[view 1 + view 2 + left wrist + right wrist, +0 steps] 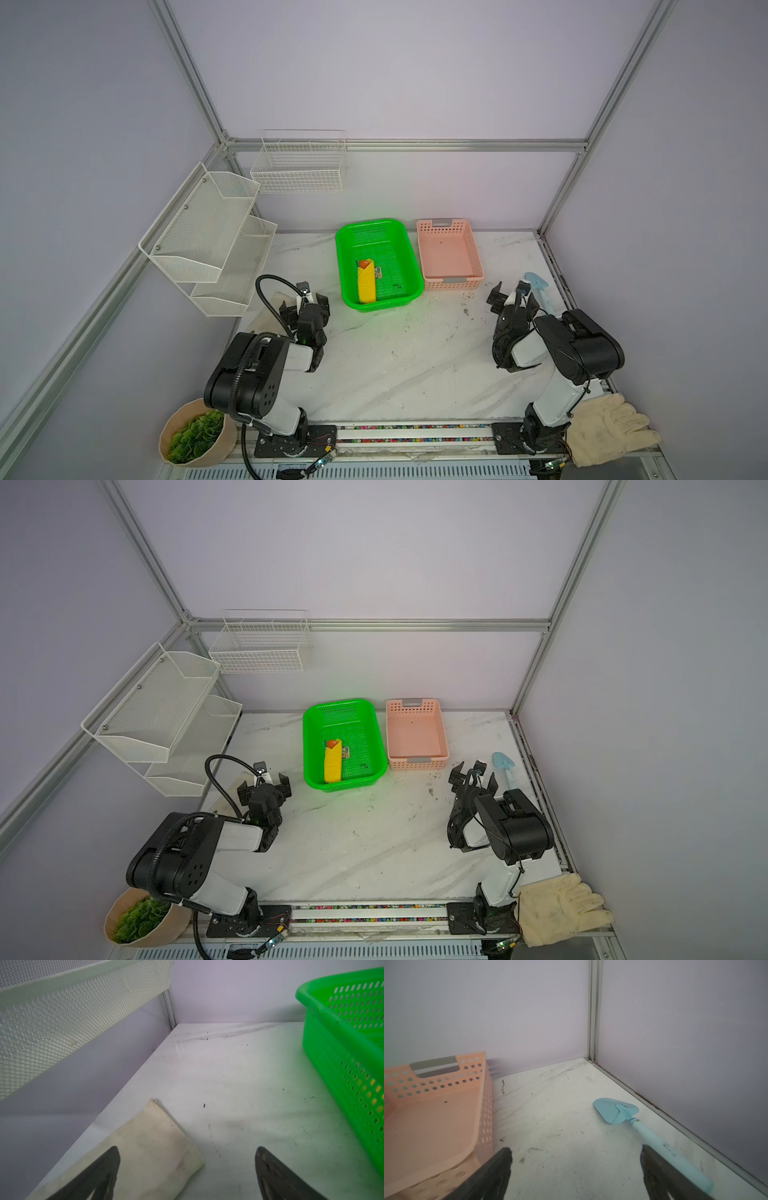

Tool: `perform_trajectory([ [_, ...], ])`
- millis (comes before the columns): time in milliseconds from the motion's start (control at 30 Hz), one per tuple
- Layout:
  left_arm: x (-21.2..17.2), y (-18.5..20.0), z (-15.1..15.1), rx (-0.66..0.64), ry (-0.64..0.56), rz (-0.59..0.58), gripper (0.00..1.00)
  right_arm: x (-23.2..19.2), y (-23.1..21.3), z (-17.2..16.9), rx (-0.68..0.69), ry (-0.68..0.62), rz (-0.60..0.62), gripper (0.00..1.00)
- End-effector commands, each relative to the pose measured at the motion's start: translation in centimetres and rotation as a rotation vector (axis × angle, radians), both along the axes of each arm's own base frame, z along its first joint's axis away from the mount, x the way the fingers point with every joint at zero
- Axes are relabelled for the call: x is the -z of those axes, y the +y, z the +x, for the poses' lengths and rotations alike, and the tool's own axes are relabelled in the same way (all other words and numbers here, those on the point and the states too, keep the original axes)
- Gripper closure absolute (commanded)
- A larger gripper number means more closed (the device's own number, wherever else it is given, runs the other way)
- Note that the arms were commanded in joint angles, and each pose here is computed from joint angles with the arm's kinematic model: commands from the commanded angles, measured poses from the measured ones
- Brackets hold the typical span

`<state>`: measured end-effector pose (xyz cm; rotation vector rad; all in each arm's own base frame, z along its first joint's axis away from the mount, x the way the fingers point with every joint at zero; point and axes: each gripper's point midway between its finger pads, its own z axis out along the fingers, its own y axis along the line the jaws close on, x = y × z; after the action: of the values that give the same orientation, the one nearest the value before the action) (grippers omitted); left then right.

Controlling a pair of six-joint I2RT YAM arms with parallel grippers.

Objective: Place the utensils on the paper napkin and roll it up

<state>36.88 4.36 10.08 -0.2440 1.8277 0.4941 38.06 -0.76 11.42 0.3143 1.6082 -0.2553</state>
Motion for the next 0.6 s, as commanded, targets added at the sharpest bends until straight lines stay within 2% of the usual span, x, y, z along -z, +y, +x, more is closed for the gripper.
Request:
perform_trajectory([
  [0, -3.9, -0.5, 0.5, 0.041, -0.162, 0.003, 0.0, -4.3, 1.5, 0.0, -0.107, -0.2, -0.041, 0.03],
  [100, -2.7, -1.3, 0.4, 0.138, -0.167, -0.032, 0.0, -3.6, 1.3, 1.5, -0.073, -0.158, -0.009, 0.03],
  [167, -3.5, -1.7, 0.3, 0.162, -0.228, -0.003, 0.0, -2.8, 1.0, 3.0, -0.051, -0.092, -0.001, 0.03],
  [267, -2.3, -0.9, 1.9, 0.119, -0.129, -0.032, 0.0, -2.3, 0.1, 4.3, -0.05, -0.053, 0.032, 0.03],
  [333, -1.4, 0.0, 3.0, 0.141, -0.062, -0.109, 0.0, -2.1, -0.2, 4.6, -0.05, -0.041, 0.05, 0.03],
  [567, -1.4, 0.2, 2.8, 0.15, -0.071, -0.118, 0.0, -2.3, -0.4, 4.6, -0.051, -0.047, 0.052, 0.03],
])
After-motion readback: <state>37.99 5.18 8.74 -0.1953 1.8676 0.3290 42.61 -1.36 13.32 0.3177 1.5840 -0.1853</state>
